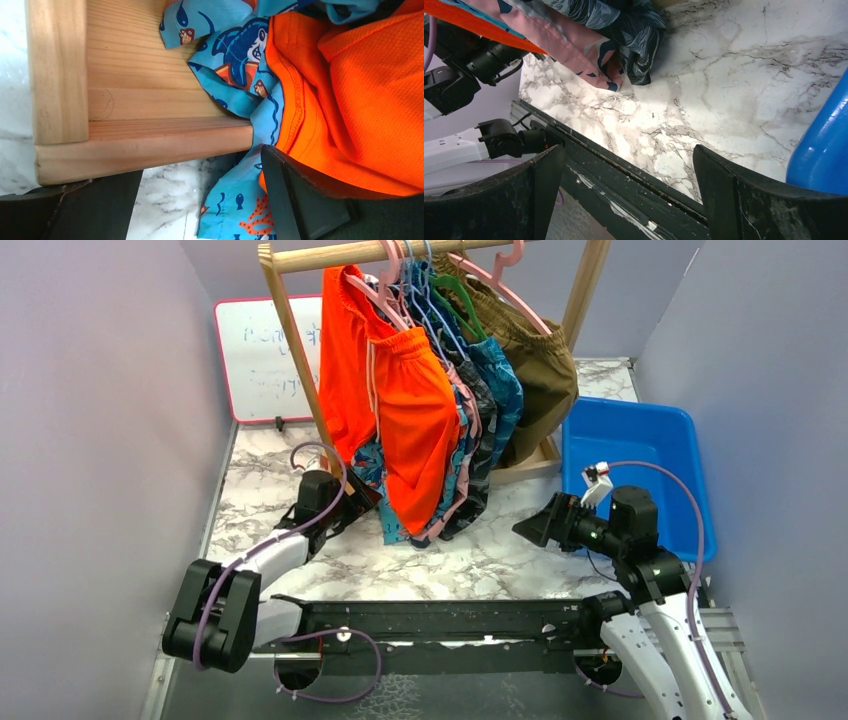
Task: Remove the shorts from the hanger
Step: Move the clothes rod to the center of the board, then move the basket to the center of the board.
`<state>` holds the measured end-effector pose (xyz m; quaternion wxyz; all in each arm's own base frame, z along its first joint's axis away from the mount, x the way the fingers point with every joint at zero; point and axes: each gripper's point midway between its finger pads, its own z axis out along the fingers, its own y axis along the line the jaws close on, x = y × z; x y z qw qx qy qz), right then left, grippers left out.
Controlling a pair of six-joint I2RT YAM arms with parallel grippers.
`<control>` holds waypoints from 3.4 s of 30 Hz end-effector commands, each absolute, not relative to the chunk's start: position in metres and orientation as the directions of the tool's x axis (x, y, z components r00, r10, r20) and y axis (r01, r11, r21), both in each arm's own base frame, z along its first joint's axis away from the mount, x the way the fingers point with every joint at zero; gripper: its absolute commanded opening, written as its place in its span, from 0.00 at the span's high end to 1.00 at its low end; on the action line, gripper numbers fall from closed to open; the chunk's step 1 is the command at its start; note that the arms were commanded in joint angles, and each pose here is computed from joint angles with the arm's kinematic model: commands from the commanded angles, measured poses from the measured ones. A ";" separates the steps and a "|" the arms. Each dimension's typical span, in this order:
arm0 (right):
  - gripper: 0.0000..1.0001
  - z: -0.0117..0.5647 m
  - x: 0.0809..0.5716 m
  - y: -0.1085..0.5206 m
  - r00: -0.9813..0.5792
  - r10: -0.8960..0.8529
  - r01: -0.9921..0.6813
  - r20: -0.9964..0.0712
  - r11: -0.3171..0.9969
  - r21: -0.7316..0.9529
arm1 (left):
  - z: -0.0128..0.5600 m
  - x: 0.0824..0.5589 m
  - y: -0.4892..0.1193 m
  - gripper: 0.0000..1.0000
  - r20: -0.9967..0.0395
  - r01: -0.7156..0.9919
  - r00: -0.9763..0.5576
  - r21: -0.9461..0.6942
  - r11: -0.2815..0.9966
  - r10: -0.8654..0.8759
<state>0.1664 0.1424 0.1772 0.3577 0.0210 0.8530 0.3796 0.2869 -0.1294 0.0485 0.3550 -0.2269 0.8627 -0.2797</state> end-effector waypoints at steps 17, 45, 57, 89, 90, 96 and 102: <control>0.01 0.197 0.175 0.137 -0.721 0.320 -0.220 -0.615 0.735 0.641 | 0.066 0.340 -0.119 0.12 -0.564 -0.113 -0.617 -0.627 0.771 -0.549; 0.15 0.293 0.172 0.176 -0.670 0.102 -0.583 -0.735 0.540 0.607 | 0.181 0.251 -0.114 0.01 -0.681 0.091 -0.568 -0.610 0.787 -0.462; 0.01 0.146 0.205 0.084 -0.659 0.576 0.295 -0.484 0.790 0.538 | 0.195 0.239 -0.105 0.01 -0.749 0.143 -0.554 -0.516 0.845 -0.363; 0.20 0.351 0.144 0.189 -0.501 0.207 -0.768 -0.840 0.341 0.542 | 0.196 0.238 -0.103 0.01 -0.767 0.164 -0.551 -0.485 0.859 -0.328; 0.20 0.361 0.143 0.189 -0.478 0.199 -0.785 -0.855 0.340 0.518 | 0.196 0.238 -0.103 0.01 -0.766 0.162 -0.551 -0.486 0.859 -0.330; 0.22 0.380 0.162 0.188 -0.485 0.139 -0.774 -0.863 0.392 0.498 | 0.196 0.239 -0.103 0.01 -0.765 0.159 -0.551 -0.490 0.857 -0.335; 0.22 0.378 0.181 0.192 -0.498 0.125 -0.747 -0.858 0.440 0.498 | 0.195 0.239 -0.103 0.01 -0.765 0.156 -0.549 -0.490 0.858 -0.337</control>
